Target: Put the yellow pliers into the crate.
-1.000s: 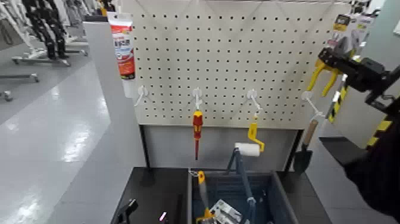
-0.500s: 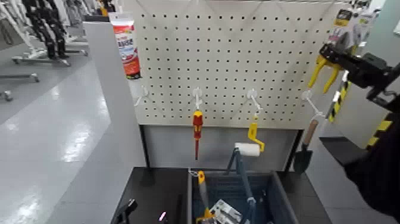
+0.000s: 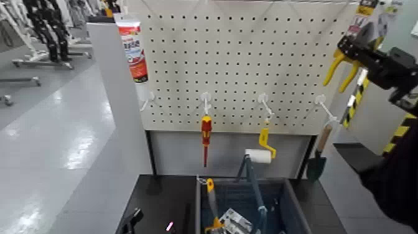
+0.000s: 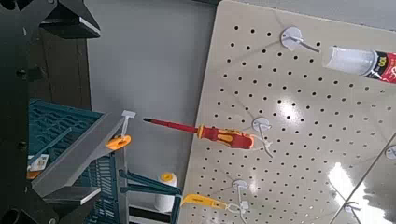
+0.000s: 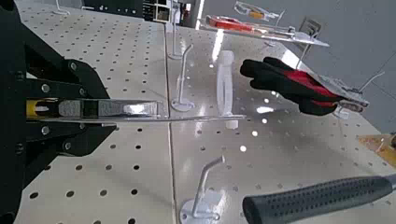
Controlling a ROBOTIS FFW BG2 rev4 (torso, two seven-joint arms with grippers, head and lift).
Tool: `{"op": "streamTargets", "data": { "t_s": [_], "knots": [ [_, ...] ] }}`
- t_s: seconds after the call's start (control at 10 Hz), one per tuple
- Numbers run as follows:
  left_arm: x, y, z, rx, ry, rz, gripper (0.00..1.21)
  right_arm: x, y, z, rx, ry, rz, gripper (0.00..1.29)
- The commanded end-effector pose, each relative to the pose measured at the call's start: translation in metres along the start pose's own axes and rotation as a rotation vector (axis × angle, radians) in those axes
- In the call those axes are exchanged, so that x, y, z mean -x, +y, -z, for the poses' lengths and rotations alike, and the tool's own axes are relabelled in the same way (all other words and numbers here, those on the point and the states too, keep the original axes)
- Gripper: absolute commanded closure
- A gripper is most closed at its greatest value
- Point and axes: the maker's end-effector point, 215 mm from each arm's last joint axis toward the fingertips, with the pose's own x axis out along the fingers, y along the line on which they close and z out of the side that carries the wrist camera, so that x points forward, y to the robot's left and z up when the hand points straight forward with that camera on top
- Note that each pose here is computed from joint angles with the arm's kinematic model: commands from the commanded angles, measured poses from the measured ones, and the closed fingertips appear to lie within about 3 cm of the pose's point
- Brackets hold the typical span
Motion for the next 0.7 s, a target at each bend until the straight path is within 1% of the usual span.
{"op": "streamTargets", "data": {
  "t_s": [0.1,0.2,0.3,0.4,0.5,0.7],
  "knots": [
    [0.0,-0.001,0.002,0.002,0.004,0.0,0.12,-0.002,0.04,-0.003,0.004,-0.023,-0.017,1.21],
    [0.0,-0.001,0.002,-0.002,0.005,0.003,0.12,-0.006,0.049,0.006,-0.018,-0.024,-0.006,1.21],
    [0.0,-0.001,0.002,-0.001,0.007,0.002,0.12,-0.008,0.06,0.02,-0.046,-0.015,0.001,1.21],
    [-0.001,-0.002,0.004,0.0,0.01,-0.001,0.12,-0.013,0.075,0.037,-0.071,0.0,-0.019,1.21],
    [-0.001,-0.001,0.003,0.0,0.009,-0.004,0.12,-0.014,0.086,0.053,-0.105,0.007,-0.024,1.21],
    [-0.001,-0.002,0.004,-0.001,0.011,-0.003,0.12,-0.013,0.099,0.089,-0.167,0.043,-0.012,1.21]
  ]
}}
